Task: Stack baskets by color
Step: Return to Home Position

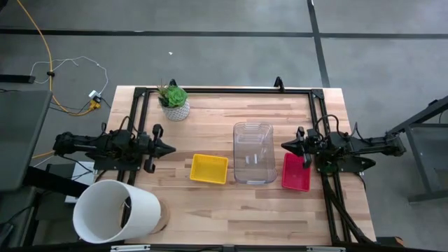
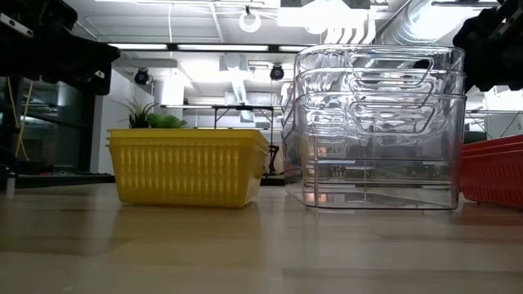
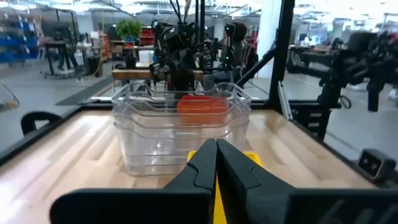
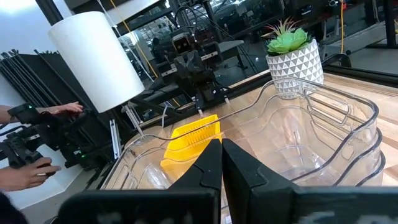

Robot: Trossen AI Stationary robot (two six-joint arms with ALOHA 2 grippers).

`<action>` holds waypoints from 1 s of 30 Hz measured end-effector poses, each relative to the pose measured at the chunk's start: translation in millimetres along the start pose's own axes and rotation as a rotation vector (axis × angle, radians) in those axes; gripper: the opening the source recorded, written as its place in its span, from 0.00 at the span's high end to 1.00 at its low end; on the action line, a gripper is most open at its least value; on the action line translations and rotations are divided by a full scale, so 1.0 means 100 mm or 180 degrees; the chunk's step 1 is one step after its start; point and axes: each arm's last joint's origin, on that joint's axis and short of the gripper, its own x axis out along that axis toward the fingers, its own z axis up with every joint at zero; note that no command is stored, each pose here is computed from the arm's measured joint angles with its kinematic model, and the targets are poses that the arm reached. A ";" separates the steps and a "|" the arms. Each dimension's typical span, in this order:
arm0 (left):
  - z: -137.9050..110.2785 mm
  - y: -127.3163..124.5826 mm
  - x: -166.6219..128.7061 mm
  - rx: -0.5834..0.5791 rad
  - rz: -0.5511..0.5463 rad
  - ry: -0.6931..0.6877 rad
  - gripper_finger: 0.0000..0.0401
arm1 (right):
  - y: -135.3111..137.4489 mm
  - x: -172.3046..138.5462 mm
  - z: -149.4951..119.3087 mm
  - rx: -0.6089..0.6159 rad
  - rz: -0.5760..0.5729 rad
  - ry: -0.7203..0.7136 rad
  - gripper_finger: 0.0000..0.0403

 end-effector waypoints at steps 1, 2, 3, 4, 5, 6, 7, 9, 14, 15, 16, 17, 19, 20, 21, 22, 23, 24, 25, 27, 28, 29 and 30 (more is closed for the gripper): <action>0.00 0.00 0.00 -0.0072 0.0000 0.0000 1.00 | 0.00 0.00 0.00 0.0000 0.0000 0.0000 1.00; 0.00 0.00 0.00 -0.0152 0.0000 0.0000 1.00 | 0.00 0.00 0.00 0.0000 0.0000 0.0000 1.00; 0.00 0.00 0.00 -0.0212 0.0001 0.0000 1.00 | 0.00 0.00 0.00 0.0000 0.0000 -0.0001 1.00; 0.00 0.00 0.00 -0.0250 0.0008 0.0000 1.00 | 0.00 0.00 0.00 0.0000 0.0000 -0.0001 1.00; 0.00 0.01 0.00 -0.0274 0.0022 -0.0001 1.00 | 0.00 0.00 0.00 0.0000 0.0000 0.0000 1.00; 0.00 0.01 0.00 -0.0283 0.0038 -0.0005 1.00 | 0.00 0.00 0.00 0.0000 0.0000 0.0000 1.00; 0.00 0.01 0.00 -0.0283 0.0046 -0.0007 1.00 | 0.00 0.00 0.00 0.0000 0.0000 -0.0001 1.00; 0.00 0.01 0.00 -0.0290 0.0053 0.0007 1.00 | 0.00 0.00 0.00 0.0000 0.0000 -0.0001 1.00; -0.01 0.01 0.01 -0.0290 0.0053 0.0024 1.00 | 0.00 0.00 0.00 0.0000 0.0000 -0.0001 1.00; -0.01 0.01 0.01 -0.0290 0.0053 0.0024 1.00 | 0.00 0.00 0.00 0.0000 0.0000 -0.0001 1.00; -0.01 0.01 0.01 -0.0290 0.0053 0.0021 1.00 | 0.00 0.00 0.00 0.0000 0.0000 -0.0001 1.00; -0.01 0.01 0.01 -0.0290 0.0053 0.0021 1.00 | 0.00 0.00 0.00 0.0000 0.0000 -0.0001 1.00; -0.01 0.01 0.01 -0.0290 0.0053 0.0021 1.00 | 0.00 0.00 0.00 0.0000 0.0000 -0.0001 1.00; -0.01 0.01 0.01 -0.0290 0.0053 0.0021 1.00 | 0.00 0.00 0.00 0.0000 -0.0001 -0.0002 1.00; -0.01 0.01 0.01 -0.0290 0.0053 0.0021 1.00 | 0.00 0.00 0.00 0.0000 0.0000 -0.0001 1.00; -0.01 0.01 0.01 -0.0290 0.0053 0.0021 1.00 | 0.00 0.00 0.00 0.0000 0.0000 -0.0001 1.00; -0.01 0.01 0.01 -0.0290 0.0053 0.0021 1.00 | 0.00 0.00 0.00 0.0000 0.0000 -0.0001 1.00; -0.01 0.01 0.01 -0.0290 0.0053 0.0021 1.00 | 0.00 0.00 0.00 0.0000 0.0000 -0.0001 1.00; -0.01 0.01 0.01 -0.0290 0.0053 0.0022 1.00 | 0.00 0.00 0.00 0.0000 0.0000 -0.0001 1.00; -0.01 0.01 0.01 -0.0290 0.0053 0.0021 1.00 | 0.00 0.00 0.00 0.0000 -0.0001 0.0000 1.00; -0.01 0.01 0.01 -0.0290 0.0053 0.0022 1.00 | 0.00 0.00 0.00 0.0000 0.0000 0.0000 1.00; -0.01 0.01 0.01 -0.0290 0.0053 0.0022 1.00 | 0.00 0.00 0.00 0.0000 0.0000 0.0000 1.00; -0.01 0.01 0.01 -0.0290 0.0053 0.0022 1.00 | 0.00 0.00 0.00 0.0000 0.0000 0.0000 1.00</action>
